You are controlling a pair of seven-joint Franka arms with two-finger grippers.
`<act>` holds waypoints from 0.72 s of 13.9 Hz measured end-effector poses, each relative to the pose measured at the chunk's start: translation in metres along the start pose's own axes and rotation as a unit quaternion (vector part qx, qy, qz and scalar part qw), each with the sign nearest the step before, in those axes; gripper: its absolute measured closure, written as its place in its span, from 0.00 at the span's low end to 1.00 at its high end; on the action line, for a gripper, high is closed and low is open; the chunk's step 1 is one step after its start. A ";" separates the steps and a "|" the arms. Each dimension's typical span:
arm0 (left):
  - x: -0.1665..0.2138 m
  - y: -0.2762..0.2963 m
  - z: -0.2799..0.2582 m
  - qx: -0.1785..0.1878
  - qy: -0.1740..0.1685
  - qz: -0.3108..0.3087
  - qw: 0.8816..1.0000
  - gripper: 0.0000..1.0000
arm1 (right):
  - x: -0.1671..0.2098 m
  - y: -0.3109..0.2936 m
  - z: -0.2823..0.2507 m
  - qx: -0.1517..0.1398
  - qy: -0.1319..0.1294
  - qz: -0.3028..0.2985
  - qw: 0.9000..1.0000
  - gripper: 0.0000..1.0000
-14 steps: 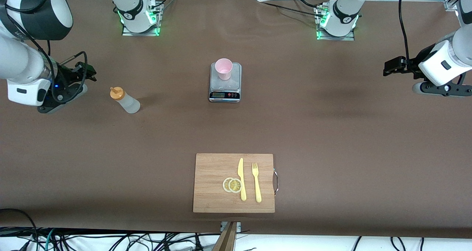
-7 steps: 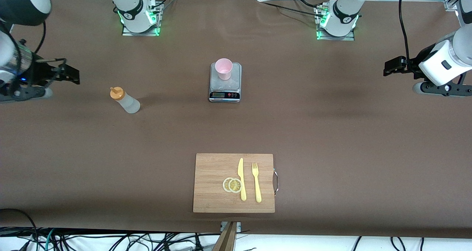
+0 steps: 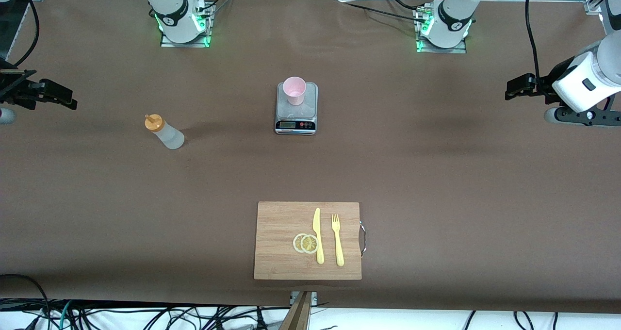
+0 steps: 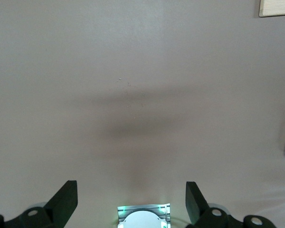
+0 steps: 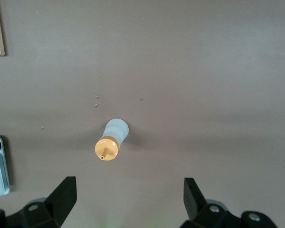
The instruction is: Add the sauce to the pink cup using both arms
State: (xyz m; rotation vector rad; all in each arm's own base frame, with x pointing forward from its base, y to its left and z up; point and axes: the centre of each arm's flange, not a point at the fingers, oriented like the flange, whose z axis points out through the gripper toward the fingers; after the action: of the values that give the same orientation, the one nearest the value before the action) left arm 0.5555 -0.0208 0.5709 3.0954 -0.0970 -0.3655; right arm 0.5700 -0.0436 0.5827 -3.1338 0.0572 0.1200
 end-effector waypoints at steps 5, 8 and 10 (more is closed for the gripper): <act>0.000 0.001 -0.001 0.000 0.001 0.001 1.000 0.00 | -0.003 -0.004 -0.007 0.001 0.006 0.022 1.000 0.00; 0.000 0.001 -0.001 0.000 0.001 0.001 1.000 0.00 | -0.003 -0.005 -0.007 0.001 0.007 0.021 1.000 0.00; 0.001 0.001 0.000 0.000 0.000 0.001 1.000 0.00 | -0.003 -0.006 -0.007 0.001 0.009 0.021 1.000 0.00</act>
State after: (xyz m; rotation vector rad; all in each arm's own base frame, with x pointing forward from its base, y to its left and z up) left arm 0.5562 -0.0215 0.5711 3.0955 -0.0989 -0.3639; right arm 0.5681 -0.0379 0.5901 -3.1337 0.1224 0.0925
